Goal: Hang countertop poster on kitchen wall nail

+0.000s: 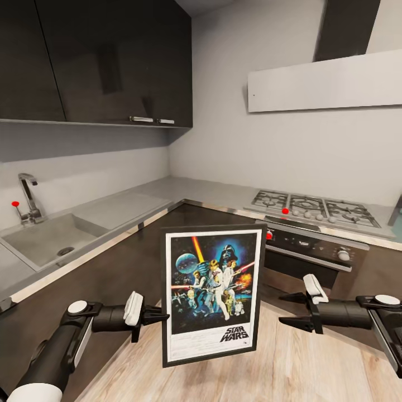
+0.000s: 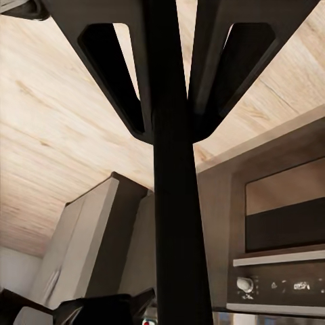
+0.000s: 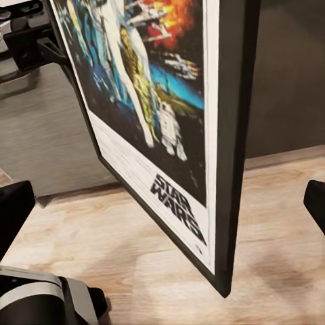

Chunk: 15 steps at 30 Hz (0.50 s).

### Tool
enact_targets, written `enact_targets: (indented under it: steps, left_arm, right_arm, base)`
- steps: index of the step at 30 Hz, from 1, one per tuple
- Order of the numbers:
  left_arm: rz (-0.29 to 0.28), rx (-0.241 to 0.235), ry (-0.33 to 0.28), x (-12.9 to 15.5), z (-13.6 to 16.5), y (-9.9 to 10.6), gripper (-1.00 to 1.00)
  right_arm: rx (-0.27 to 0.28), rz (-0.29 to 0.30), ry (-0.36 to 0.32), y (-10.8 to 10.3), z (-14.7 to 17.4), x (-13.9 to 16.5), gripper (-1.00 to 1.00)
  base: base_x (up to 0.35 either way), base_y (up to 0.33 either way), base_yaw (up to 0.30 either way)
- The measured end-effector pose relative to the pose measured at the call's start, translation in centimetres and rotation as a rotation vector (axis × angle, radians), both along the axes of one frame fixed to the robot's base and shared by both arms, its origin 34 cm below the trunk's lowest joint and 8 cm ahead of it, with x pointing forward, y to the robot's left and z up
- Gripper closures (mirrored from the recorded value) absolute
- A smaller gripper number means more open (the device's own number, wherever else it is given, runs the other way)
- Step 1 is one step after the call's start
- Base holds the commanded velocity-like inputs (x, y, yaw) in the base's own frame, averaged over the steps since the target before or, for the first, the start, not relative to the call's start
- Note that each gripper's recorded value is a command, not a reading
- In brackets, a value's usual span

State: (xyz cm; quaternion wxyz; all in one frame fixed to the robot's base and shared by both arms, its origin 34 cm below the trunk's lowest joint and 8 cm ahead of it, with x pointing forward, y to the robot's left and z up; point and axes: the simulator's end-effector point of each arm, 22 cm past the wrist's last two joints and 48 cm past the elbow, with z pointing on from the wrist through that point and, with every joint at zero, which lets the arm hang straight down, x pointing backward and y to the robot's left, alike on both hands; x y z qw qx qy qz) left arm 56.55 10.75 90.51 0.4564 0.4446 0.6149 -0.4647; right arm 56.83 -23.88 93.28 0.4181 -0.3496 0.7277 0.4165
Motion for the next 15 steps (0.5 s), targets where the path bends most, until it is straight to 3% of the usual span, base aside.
enact_targets:
  steps: [15]
  left_arm:
    - [0.0, 0.002, -0.003, 0.0, 0.0, 0.1, 1.0]
  right_arm:
    - [-0.005, 0.041, -0.022, 1.4, 0.9, 0.5, -1.0]
  base:
    - [0.0, 0.0, 0.0]
